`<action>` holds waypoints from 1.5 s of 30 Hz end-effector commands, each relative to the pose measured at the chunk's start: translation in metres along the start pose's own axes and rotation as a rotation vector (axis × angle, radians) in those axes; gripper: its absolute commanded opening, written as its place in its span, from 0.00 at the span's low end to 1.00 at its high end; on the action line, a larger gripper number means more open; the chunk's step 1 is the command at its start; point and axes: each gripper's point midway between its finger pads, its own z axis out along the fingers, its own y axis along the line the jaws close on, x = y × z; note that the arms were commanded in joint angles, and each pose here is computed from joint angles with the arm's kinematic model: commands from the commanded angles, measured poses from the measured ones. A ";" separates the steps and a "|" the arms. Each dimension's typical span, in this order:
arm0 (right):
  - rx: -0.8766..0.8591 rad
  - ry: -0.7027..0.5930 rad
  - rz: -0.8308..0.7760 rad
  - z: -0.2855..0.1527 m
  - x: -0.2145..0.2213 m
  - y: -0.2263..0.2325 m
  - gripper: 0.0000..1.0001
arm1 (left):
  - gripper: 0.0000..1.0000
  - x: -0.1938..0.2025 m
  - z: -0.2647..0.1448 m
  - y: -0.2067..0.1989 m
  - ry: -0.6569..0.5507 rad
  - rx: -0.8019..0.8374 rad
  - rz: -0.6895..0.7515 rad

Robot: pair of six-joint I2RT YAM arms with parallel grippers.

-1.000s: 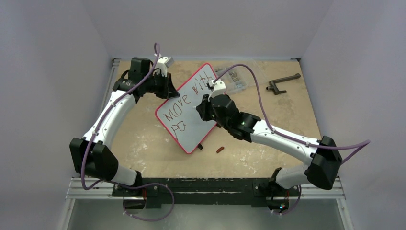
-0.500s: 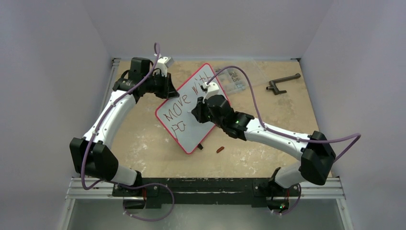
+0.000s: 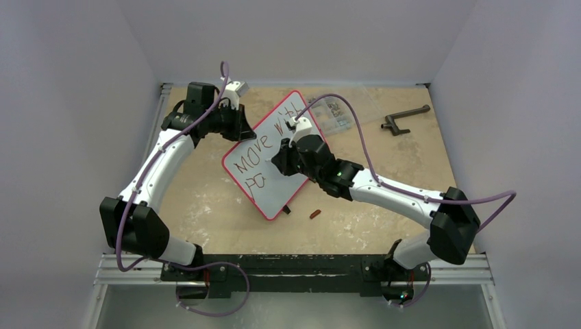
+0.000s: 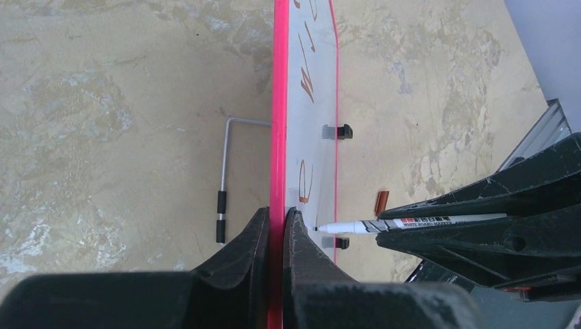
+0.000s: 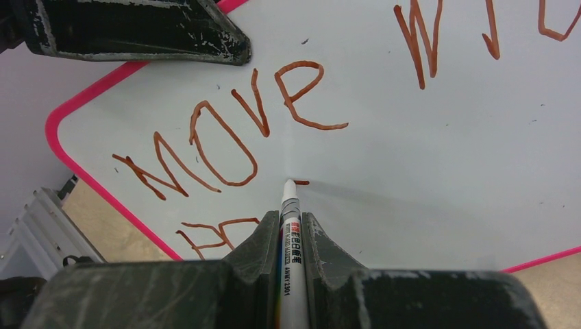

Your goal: Write a sentence on the whiteboard

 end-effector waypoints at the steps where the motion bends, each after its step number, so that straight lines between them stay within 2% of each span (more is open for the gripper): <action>1: -0.074 -0.021 0.016 0.005 -0.002 0.015 0.00 | 0.00 -0.002 -0.006 0.009 -0.006 -0.074 0.067; 12: -0.099 0.032 0.026 0.005 0.017 0.017 0.00 | 0.00 -0.002 -0.007 0.009 -0.008 -0.076 0.068; 25: 0.109 0.038 0.057 0.001 0.021 -0.021 0.00 | 0.00 -0.002 -0.007 0.009 -0.007 -0.077 0.068; 34: 0.178 0.033 0.066 -0.003 0.021 -0.036 0.00 | 0.00 -0.002 -0.007 0.009 -0.009 -0.077 0.069; 39: 0.165 0.044 0.066 -0.003 0.023 -0.034 0.00 | 0.00 -0.002 -0.007 0.008 -0.009 -0.076 0.068; 45: 0.037 0.089 0.016 -0.004 0.032 -0.015 0.00 | 0.00 -0.003 -0.007 0.008 -0.010 -0.075 0.070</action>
